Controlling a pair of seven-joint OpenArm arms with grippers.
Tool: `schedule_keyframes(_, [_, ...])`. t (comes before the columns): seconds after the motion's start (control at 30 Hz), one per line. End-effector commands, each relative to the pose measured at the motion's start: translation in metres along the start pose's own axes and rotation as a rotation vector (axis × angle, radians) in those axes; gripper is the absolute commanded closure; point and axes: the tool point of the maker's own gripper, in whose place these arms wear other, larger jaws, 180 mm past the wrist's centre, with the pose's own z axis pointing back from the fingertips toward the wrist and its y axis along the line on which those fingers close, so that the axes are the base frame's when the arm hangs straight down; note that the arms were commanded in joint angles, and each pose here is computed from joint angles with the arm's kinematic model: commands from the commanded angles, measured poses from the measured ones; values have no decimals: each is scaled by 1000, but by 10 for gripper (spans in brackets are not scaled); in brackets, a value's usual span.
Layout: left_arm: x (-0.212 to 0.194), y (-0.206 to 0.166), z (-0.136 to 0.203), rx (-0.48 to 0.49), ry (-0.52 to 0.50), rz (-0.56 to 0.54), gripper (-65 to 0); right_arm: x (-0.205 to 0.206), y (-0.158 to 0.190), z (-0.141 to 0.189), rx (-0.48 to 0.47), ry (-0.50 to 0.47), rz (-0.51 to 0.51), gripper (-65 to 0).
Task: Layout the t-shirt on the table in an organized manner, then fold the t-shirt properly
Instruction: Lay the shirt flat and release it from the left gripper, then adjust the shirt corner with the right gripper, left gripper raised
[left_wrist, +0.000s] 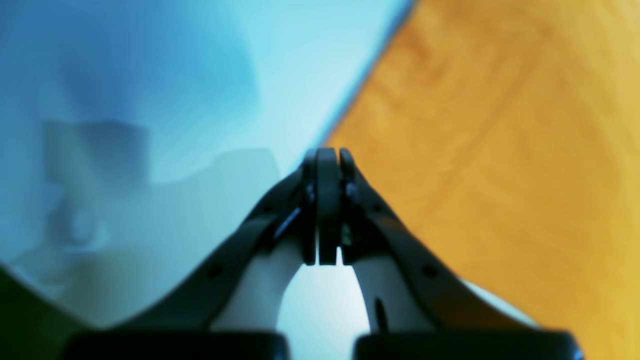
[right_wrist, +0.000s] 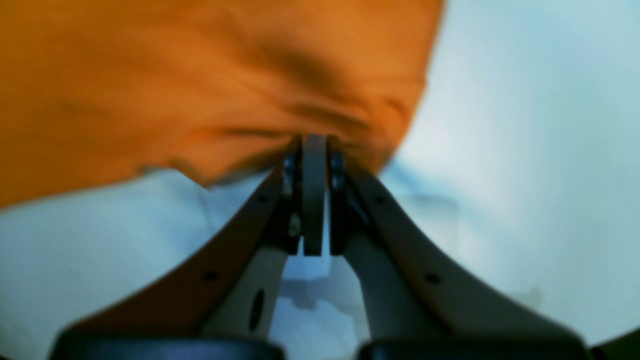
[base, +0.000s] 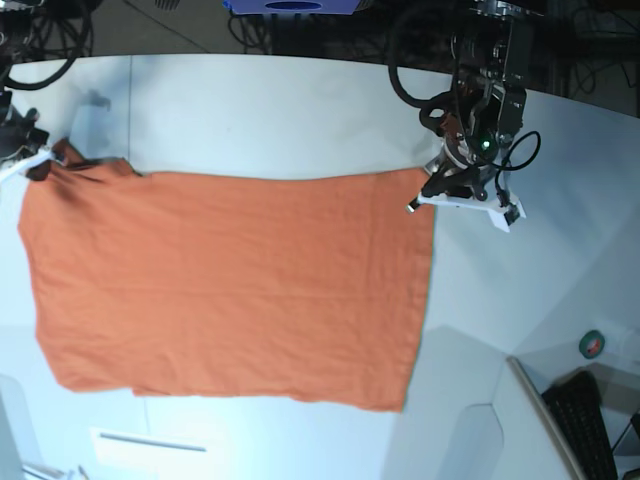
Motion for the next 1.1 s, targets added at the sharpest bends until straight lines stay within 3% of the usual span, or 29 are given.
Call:
schedule_keyframes(0.0, [12,2,4,-3,-47,-11,0,11,-10,8,-23,-52,-15,0])
schedule_keyframes(0.13, [4,25,8,18,-5,80,0,3,-25,14,-63,-82,-124,0])
schedule_keyframes(0.27, [4,49,7,51,15,167,0,6,-24,12,-60,-85,-125,0])
schedule_keyframes(0.37, [9,46,8,14,3,140,0,20,-13,7,-32,-86,-59,0])
schedule_keyframes(0.53, [21,63,8,46,-27,177,0,36,23,-16,55,-42,87,0])
schedule_keyframes(0.73, [30,84,9,91,-46,210,0,9,33,-41,88,76,104,0])
schedule_keyframes(0.87, [33,110,12,146,-62,248,0,-14,29,-40,81,126,101,0])
schedule_keyframes(1.07, [38,119,13,166,-77,267,0,-33,21,-36,69,165,97,0])
